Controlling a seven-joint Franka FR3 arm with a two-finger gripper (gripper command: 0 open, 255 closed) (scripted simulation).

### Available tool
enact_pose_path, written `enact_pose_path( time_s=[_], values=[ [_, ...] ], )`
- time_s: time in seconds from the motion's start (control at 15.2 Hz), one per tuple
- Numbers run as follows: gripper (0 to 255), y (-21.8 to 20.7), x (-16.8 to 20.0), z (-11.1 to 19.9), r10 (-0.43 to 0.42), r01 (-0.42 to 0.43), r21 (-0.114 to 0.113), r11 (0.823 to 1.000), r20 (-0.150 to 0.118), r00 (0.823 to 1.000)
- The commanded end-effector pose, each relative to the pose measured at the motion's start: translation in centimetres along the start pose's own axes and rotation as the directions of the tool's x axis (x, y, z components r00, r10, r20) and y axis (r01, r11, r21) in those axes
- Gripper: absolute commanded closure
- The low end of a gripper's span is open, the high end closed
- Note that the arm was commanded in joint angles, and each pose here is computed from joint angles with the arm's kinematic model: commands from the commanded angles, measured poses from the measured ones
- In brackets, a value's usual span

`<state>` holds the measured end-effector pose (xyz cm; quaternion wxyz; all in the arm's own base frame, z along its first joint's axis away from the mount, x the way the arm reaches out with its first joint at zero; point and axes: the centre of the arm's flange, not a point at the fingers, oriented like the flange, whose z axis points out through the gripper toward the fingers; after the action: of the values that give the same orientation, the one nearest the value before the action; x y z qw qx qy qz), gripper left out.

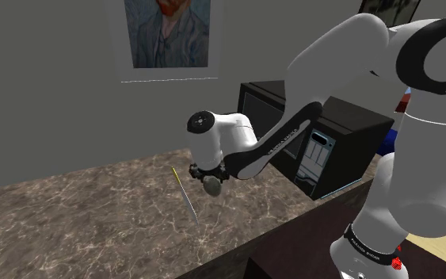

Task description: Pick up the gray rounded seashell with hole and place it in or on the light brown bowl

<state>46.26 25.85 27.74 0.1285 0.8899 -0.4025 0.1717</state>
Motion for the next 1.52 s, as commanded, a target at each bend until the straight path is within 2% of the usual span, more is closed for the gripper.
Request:
enact_pose_path(
  time_s=[0.0,0.86,0.92,1.45],
  values=[
    [255,0.3,0.4,-1.0,0.0,0.0,0.0,1.0,0.0,1.0],
    [255,0.9,3.2,-7.2,0.0,0.0,0.0,1.0,0.0,1.0],
    [255,0.9,3.3,-7.2,0.0,0.0,0.0,1.0,0.0,1.0],
    [255,1.5,13.0,-3.2,0.0,0.0,0.0,1.0,0.0,1.0]
  ],
)
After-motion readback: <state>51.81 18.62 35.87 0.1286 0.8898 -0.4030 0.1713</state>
